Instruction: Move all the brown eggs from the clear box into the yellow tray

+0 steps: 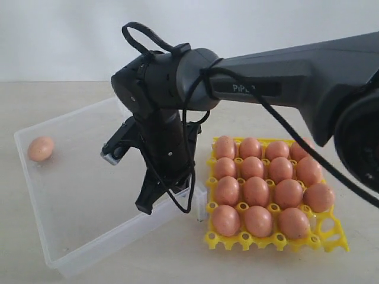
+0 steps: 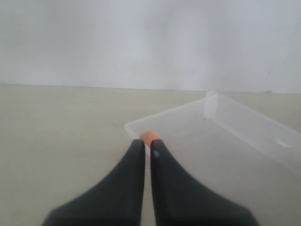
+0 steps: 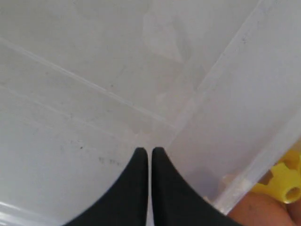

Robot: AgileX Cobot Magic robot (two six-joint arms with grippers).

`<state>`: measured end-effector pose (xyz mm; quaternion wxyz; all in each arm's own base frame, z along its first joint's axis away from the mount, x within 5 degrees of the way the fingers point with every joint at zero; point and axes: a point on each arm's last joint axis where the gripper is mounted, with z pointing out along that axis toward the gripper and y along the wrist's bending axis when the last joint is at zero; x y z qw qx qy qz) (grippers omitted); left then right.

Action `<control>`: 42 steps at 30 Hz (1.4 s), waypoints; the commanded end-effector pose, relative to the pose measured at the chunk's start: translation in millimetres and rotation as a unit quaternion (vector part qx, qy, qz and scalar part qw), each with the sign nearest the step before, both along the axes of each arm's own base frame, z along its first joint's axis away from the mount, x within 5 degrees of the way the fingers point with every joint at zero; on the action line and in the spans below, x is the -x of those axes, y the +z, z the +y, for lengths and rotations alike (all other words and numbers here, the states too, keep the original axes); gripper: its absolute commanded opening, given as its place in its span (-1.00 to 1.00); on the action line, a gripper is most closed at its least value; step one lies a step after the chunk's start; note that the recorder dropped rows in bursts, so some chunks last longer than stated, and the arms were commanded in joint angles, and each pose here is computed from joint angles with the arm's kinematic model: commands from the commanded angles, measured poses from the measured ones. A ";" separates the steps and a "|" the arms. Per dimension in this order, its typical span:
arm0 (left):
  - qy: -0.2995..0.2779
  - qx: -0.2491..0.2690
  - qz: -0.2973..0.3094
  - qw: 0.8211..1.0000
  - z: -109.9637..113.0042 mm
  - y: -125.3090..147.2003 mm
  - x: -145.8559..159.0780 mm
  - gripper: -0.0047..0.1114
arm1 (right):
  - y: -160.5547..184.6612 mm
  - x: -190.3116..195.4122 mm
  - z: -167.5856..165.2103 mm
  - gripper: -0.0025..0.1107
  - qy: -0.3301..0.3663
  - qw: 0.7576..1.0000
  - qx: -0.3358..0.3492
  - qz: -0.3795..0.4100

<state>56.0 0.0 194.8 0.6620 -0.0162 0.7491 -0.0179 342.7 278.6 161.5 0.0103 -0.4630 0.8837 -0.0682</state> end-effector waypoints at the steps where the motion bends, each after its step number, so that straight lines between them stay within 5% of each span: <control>1: 0.001 0.000 0.000 1.000 0.1 -0.7 0.2 -0.85 | 13.4 10.0 -14.5 -0.96 -0.008 1.000 0.020 -0.006; 10: 0.001 0.000 0.000 1.000 0.1 -0.7 0.2 -0.85 | 19.5 13.6 -15.9 -0.96 -0.028 1.000 0.010 -0.007; 15: 0.001 0.000 -0.001 1.000 0.1 -0.6 0.2 -0.85 | 21.0 5.8 11.6 -0.96 -0.053 0.987 -0.146 -0.045; 19: 0.001 0.000 -0.001 1.000 0.1 -0.6 0.2 -0.85 | 34.3 -7.2 39.3 -0.83 -0.112 0.934 -0.324 -0.099; 25: 0.001 0.000 0.000 1.000 0.1 -0.8 0.2 -0.85 | 61.5 -26.0 60.6 -0.07 -0.211 0.834 -0.491 -0.138; 28: 0.001 0.000 0.000 1.000 0.1 -0.8 0.2 -0.85 | 66.6 -36.9 72.4 0.08 -0.228 0.816 -0.517 -0.121; 36: 0.001 0.000 0.000 1.000 0.1 -0.8 0.2 -0.85 | 44.1 -68.2 108.5 0.07 -0.297 0.776 -0.554 -0.042; 42: 0.001 0.000 -0.001 1.000 0.1 -0.6 0.2 -0.85 | 8.6 -92.1 104.0 0.07 -0.347 0.771 -0.534 0.015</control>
